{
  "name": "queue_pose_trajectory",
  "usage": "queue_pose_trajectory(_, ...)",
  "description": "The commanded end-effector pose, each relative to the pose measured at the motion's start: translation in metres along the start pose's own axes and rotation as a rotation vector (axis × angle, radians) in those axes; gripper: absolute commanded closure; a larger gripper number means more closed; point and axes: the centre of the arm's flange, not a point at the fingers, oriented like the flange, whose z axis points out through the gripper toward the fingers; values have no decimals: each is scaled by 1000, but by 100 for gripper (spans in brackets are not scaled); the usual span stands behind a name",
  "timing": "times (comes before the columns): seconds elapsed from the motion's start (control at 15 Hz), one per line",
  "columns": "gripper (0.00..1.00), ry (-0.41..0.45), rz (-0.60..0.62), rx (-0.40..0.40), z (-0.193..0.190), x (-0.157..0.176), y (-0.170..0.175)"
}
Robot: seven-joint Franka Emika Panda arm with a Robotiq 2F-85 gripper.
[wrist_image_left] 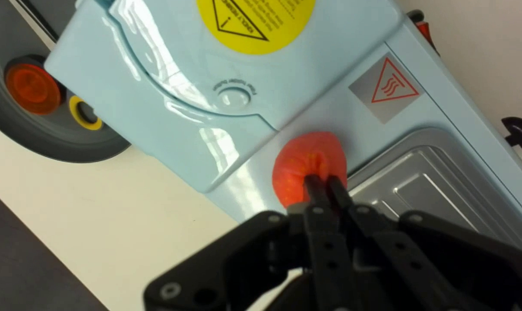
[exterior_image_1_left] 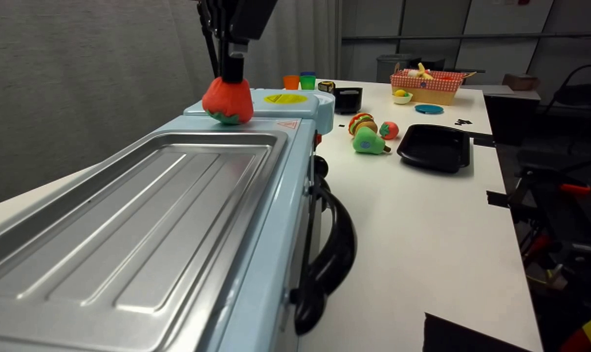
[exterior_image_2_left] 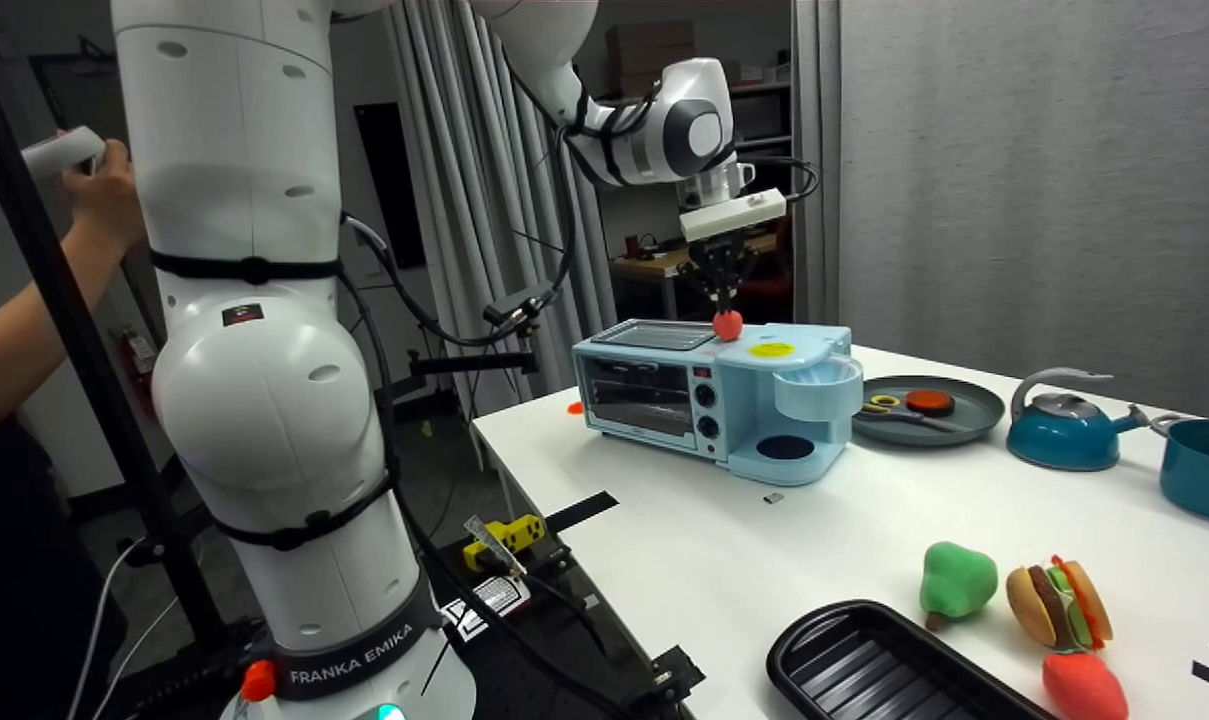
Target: Remove the orange plushy from the compartment and put it atop the toaster oven
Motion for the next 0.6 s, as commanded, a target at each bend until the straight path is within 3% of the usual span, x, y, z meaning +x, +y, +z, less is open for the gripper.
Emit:
queue_pose_trajectory(0.0, 98, 46, -17, 91, 3, 10, 2)
queue_pose_trajectory(0.53, 98, 97, -36, 212, 14, 28, -19)
